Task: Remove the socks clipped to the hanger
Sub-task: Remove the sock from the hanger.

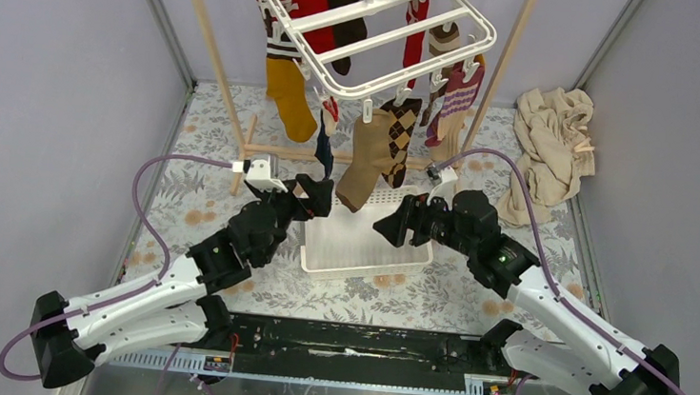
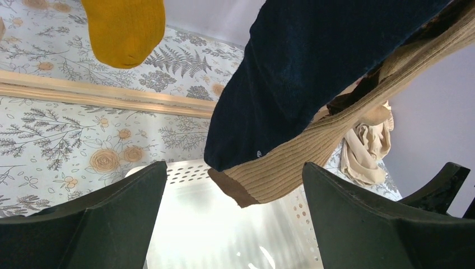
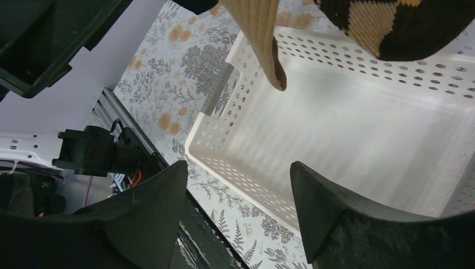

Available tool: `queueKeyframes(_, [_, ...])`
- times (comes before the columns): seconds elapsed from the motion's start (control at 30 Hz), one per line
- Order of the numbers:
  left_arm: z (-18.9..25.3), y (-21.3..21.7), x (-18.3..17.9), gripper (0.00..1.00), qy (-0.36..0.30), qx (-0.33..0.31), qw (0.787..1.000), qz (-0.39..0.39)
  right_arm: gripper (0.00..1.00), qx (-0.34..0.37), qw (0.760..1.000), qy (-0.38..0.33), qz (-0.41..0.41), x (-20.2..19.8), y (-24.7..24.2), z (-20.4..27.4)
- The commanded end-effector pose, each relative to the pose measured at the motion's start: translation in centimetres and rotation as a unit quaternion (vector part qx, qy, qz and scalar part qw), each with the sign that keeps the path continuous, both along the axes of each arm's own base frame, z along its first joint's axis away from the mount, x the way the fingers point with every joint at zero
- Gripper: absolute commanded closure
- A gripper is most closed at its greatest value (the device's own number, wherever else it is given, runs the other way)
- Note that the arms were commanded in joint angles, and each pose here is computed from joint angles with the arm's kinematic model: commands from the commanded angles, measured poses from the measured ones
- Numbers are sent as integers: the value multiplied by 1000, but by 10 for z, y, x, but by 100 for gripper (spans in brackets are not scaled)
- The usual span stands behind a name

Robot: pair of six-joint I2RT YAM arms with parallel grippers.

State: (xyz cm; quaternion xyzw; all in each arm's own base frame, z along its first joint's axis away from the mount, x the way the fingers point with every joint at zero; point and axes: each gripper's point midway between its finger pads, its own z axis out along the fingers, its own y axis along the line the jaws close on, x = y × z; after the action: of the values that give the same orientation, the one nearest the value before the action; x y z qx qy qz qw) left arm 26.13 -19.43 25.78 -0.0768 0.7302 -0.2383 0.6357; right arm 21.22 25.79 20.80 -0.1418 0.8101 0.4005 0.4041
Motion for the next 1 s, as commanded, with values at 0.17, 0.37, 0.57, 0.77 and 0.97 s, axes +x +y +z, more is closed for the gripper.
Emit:
queueKeyframes(0.17, [5,4,-9,1,-9,-24,1000,-11,29,76,992,-103,12,10,19,52])
queueKeyframes(0.37, [9,1,-19,1,-7,-35,998,-42,31,86,989,-118,4,25,29,45])
queueKeyframes(0.57, [16,2,-28,1,-6,-45,997,-60,32,74,990,-115,-17,44,34,32])
queueKeyframes(0.77, [19,0,-32,1,-6,-47,996,-73,32,74,989,-123,-39,57,36,20])
queueKeyframes(0.97, [22,-5,-35,2,-7,-50,995,-90,32,95,987,-122,-41,65,45,4])
